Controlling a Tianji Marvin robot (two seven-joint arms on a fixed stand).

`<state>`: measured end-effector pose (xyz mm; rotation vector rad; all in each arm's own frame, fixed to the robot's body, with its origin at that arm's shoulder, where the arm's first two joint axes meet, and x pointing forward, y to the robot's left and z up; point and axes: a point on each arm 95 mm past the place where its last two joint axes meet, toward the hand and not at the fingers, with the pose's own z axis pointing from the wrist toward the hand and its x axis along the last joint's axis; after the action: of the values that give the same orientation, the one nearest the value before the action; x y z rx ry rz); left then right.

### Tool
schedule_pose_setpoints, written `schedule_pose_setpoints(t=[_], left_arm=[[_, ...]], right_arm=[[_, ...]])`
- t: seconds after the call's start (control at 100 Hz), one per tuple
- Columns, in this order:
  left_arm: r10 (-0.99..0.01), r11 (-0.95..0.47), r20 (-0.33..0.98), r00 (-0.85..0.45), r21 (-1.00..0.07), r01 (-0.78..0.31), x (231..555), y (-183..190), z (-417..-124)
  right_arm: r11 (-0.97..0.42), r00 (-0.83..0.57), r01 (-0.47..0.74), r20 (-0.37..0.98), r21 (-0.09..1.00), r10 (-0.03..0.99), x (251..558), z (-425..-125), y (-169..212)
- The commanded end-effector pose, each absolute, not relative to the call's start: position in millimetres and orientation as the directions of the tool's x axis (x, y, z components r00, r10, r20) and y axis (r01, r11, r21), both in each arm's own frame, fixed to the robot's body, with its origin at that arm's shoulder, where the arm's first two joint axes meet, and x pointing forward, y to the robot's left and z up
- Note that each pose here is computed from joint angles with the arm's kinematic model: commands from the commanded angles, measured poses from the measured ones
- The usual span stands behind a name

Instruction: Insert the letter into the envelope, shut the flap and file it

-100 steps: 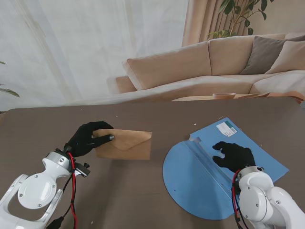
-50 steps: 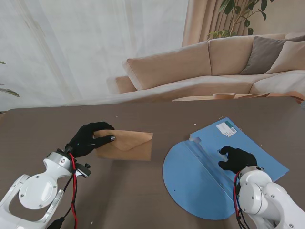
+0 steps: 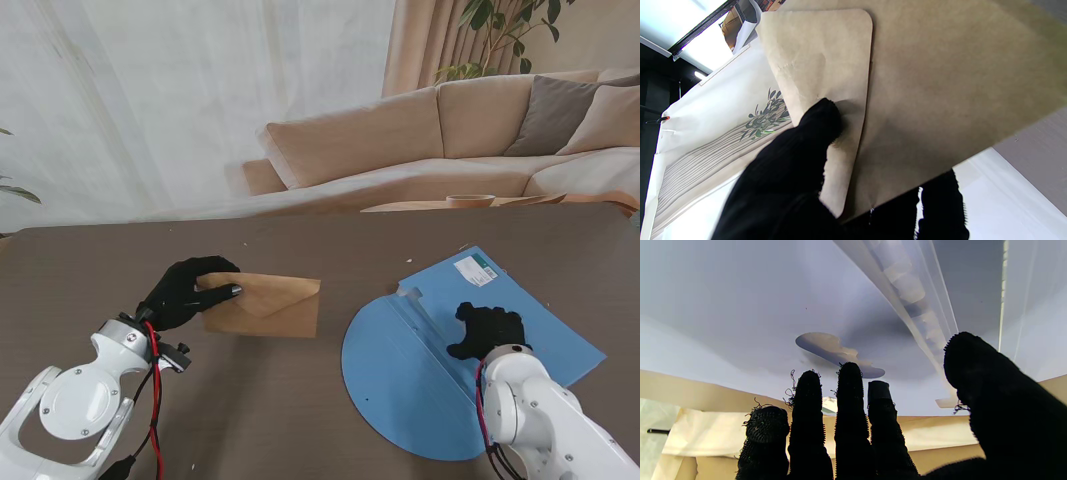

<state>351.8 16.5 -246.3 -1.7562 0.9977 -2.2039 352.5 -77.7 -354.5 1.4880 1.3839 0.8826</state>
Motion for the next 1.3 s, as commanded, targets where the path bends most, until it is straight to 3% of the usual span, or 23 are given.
schedule_pose_setpoints(t=[0.0,1.29], left_arm=[[-0.493,-0.766,0.815,-0.304,-0.572,-0.293,349,14,-248],[-0.485,-0.775,0.814,-0.319,-0.569,-0.274,352,18,-247]], right_arm=[[0.021,0.121,0.364,-0.070,0.931,0.990,351,-361,-74],[0.160,0.112,0.302,-0.202,0.940,0.973,353,-385,-67]])
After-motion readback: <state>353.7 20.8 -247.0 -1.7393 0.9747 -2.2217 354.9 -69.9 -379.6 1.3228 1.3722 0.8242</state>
